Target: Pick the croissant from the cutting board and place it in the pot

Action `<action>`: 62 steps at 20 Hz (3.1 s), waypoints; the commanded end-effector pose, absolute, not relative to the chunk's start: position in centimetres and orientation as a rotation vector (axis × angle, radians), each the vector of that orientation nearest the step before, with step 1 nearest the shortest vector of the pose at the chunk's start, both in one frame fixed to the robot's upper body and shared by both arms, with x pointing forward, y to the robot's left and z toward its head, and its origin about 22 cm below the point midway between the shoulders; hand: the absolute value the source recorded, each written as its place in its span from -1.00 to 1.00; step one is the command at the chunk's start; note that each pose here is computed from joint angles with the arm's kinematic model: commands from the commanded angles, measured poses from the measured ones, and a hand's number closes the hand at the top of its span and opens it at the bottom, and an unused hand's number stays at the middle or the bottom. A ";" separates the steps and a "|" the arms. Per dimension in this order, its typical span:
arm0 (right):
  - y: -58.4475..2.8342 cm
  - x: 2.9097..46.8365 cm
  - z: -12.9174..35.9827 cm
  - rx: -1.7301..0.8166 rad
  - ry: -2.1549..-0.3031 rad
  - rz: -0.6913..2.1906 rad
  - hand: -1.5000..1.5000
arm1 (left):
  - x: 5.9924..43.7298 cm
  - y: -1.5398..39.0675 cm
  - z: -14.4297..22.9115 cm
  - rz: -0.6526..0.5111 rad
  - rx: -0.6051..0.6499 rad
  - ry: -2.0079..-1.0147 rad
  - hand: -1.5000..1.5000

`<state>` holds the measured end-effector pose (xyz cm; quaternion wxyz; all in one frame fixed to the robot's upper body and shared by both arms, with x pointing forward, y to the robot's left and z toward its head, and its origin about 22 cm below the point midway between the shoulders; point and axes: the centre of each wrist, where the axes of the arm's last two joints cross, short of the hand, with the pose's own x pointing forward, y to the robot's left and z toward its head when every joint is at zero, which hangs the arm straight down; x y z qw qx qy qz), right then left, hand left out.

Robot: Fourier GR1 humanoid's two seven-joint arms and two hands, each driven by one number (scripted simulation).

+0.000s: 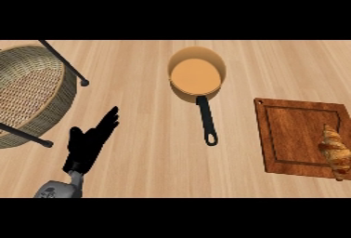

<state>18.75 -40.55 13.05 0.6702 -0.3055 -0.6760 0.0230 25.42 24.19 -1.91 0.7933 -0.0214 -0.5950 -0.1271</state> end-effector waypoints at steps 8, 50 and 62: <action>-41.9 20.7 8.6 -0.489 -1.123 0.283 -1.00 | 25.1 24.9 -1.9 -0.299 -0.068 -1.277 0.00; -44.4 21.0 -8.4 -0.247 -1.374 0.105 1.00 | 27.0 23.4 -1.3 -0.284 -0.074 -1.297 0.00; -44.3 27.5 -3.8 0.005 -1.523 0.260 1.00 | 26.9 23.0 -1.9 -0.345 -0.091 -1.292 0.00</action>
